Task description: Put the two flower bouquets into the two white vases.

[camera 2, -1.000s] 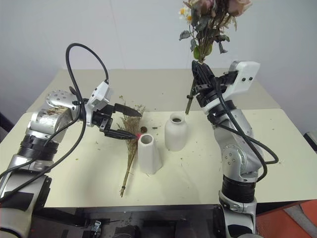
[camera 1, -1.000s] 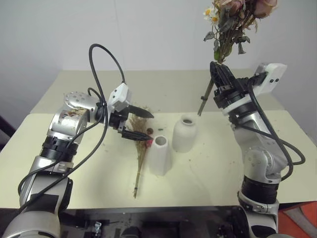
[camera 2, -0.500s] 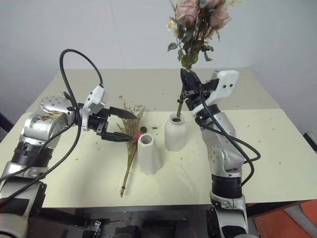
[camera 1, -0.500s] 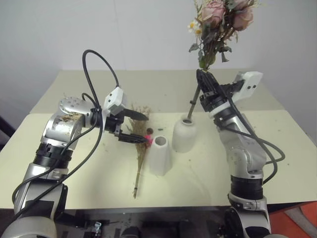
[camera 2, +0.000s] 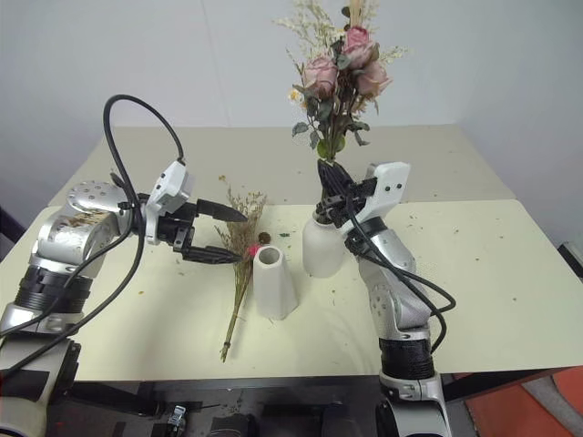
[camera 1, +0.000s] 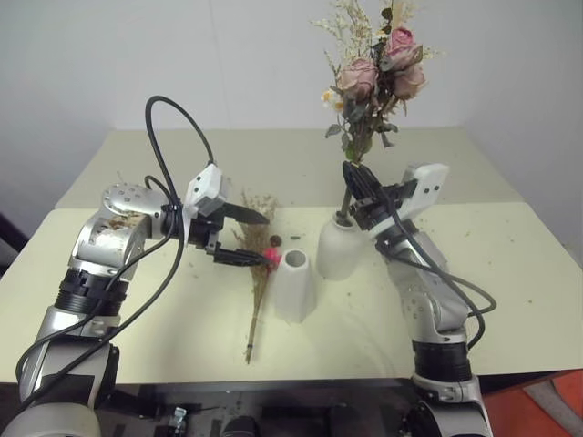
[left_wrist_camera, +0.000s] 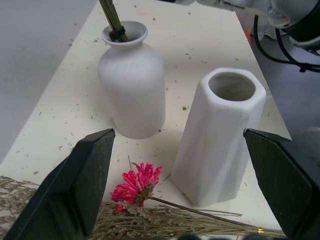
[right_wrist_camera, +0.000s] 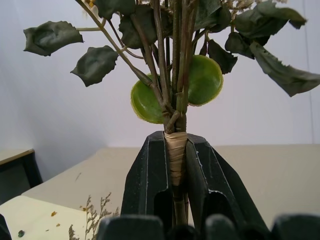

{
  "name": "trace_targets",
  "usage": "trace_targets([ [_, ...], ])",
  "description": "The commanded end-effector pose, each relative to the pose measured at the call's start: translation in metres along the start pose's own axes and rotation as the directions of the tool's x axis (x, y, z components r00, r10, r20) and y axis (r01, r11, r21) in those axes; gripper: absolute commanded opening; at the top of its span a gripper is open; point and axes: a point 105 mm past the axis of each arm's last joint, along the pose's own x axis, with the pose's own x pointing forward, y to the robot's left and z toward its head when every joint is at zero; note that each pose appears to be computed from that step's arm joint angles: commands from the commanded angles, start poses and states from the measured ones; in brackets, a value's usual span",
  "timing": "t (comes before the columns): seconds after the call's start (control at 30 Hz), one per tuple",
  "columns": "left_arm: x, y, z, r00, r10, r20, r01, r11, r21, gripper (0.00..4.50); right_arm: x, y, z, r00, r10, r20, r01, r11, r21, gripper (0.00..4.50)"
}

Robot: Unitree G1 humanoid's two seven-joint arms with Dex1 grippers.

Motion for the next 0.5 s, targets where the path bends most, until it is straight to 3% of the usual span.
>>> trace_targets([
  [0.03,-0.004,-0.001,0.016,0.999,0.01,0.038,-0.012,0.998,0.061,4.5,-0.001,0.004,0.008,0.998,0.017,0.053,-0.015,0.999,-0.031,0.23],
  [0.3,-0.005,-0.001,0.015,0.999,0.027,0.045,-0.029,0.998,0.054,4.5,-0.006,0.0,0.006,0.998,-0.006,0.058,0.008,0.999,-0.034,0.23],
  [0.5,-0.006,0.0,0.015,0.996,0.056,0.068,-0.06,0.996,0.062,4.5,-0.014,-0.002,0.008,0.998,-0.008,0.055,0.01,0.999,-0.031,2.19],
])
